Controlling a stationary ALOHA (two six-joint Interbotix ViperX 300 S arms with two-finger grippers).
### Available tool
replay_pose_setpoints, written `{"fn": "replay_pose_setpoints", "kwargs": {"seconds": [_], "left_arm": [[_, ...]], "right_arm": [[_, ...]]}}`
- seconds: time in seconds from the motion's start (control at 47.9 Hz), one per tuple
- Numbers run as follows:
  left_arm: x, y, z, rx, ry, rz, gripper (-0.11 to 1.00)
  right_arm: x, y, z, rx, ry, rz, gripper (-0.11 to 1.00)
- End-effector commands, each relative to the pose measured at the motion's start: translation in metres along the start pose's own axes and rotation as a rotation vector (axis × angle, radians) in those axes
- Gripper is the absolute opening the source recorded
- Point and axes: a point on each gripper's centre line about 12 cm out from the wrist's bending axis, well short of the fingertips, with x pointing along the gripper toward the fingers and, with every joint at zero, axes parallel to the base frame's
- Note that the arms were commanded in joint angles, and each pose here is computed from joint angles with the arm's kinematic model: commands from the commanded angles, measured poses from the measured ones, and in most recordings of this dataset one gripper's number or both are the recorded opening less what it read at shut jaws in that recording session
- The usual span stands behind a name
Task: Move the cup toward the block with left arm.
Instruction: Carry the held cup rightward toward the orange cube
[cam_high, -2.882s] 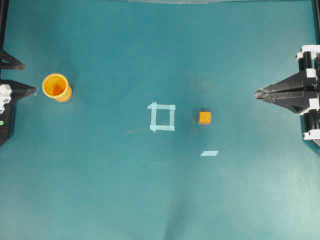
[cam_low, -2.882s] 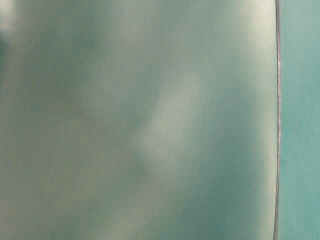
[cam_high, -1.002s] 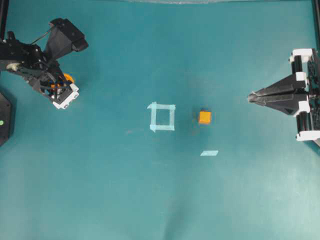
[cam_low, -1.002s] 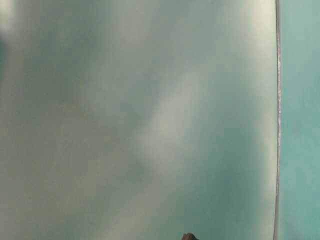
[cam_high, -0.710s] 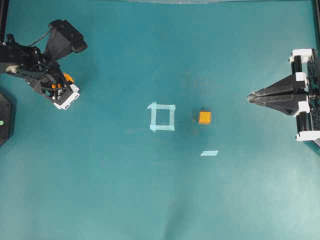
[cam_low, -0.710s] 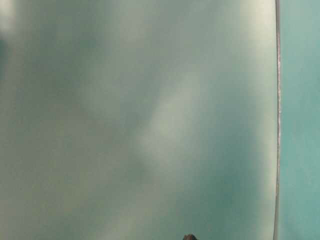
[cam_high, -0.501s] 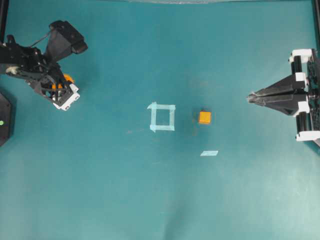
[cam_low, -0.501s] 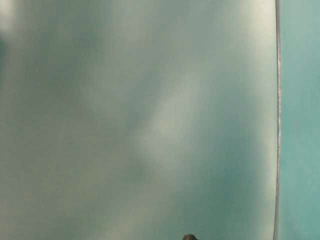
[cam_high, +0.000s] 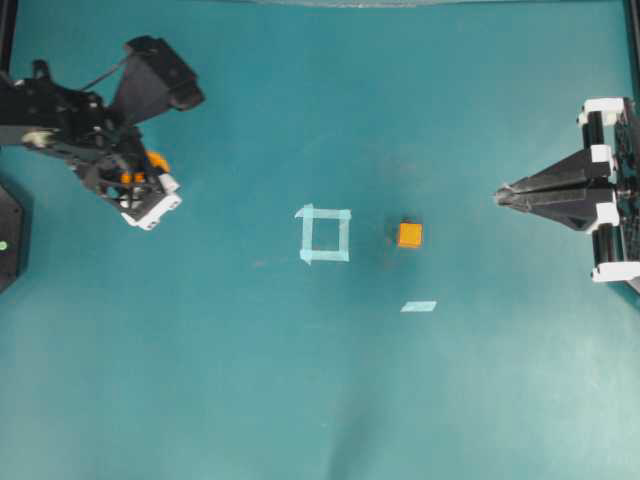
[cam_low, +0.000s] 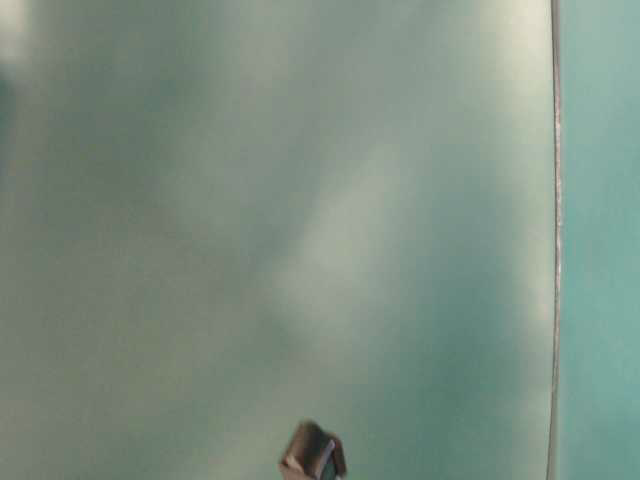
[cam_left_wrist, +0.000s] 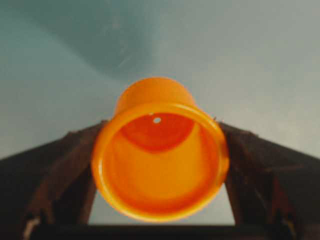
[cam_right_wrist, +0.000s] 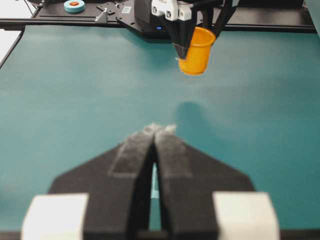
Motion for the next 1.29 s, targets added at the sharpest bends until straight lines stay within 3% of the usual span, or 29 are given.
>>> {"fn": "replay_pose_setpoints", "kwargs": {"seconds": [0.0,0.501,0.773,1.274], "left_arm": [[-0.011,-0.016,0.014,0.024,-0.022,-0.019,0.7],[-0.023,-0.1,0.091,0.127,-0.074,-0.073,0.7],[-0.032,-0.149,0.123,0.217,-0.095,-0.099,0.7],[-0.02,-0.199,0.166,0.301,-0.138,-0.128,0.7]], "right_arm": [[0.001,0.0,0.012,0.0,-0.032,0.0,0.0],[0.001,0.0,0.014,0.002,-0.038,0.0,0.0],[0.001,0.0,0.014,0.002,-0.038,0.0,0.0],[0.002,0.0,0.015,0.0,-0.04,0.0,0.0]]}}
